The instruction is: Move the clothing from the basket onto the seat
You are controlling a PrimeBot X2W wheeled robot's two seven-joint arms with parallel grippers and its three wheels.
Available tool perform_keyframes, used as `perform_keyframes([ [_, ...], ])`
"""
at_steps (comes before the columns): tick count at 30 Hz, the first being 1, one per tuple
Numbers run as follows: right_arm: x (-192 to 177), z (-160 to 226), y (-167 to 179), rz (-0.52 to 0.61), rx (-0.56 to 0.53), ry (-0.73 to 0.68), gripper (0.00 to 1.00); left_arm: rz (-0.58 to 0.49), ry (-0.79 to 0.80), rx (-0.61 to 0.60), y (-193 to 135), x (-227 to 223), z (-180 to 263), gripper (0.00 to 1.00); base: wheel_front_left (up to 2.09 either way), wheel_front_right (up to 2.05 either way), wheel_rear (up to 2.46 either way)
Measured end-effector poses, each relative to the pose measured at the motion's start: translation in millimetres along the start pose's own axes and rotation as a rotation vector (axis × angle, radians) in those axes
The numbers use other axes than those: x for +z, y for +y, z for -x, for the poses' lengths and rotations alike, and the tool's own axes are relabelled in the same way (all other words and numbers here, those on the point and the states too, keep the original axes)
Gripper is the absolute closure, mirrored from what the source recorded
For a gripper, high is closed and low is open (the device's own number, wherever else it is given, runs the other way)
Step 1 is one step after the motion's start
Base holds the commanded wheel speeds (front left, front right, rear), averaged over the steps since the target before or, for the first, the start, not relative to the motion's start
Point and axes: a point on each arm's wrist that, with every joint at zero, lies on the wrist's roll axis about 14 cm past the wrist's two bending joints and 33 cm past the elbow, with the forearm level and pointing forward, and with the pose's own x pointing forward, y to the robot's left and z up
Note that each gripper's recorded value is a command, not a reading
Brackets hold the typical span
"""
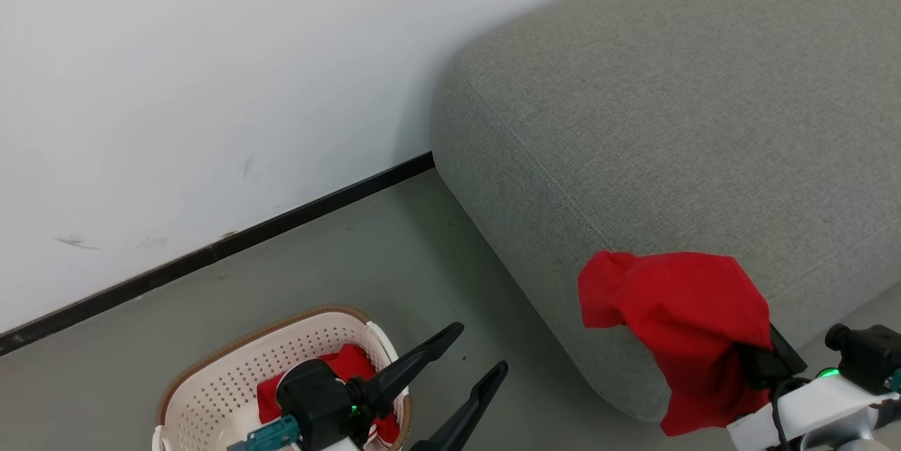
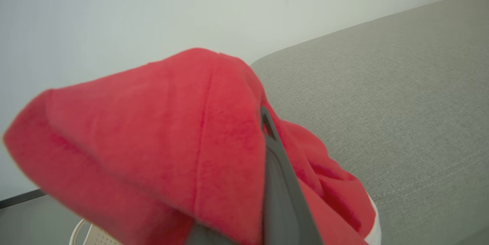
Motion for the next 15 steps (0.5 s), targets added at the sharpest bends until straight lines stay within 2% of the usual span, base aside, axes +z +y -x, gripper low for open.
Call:
perform_keyframes([
  [8,-9.0,-5.0,-25.2,-0.071,-0.091,0.022,1.0,0.02,-0.004,0.014,5.0,-2.1,2.5,0.0,0.0,0.0,0.0],
  [15,-2.8,-29.6,-42.0,-0.144,-0.146,0.015,1.0,0.033,-0.006,0.024,9.6,-4.1,5.0,0.0,0.0,0.0,0.0],
])
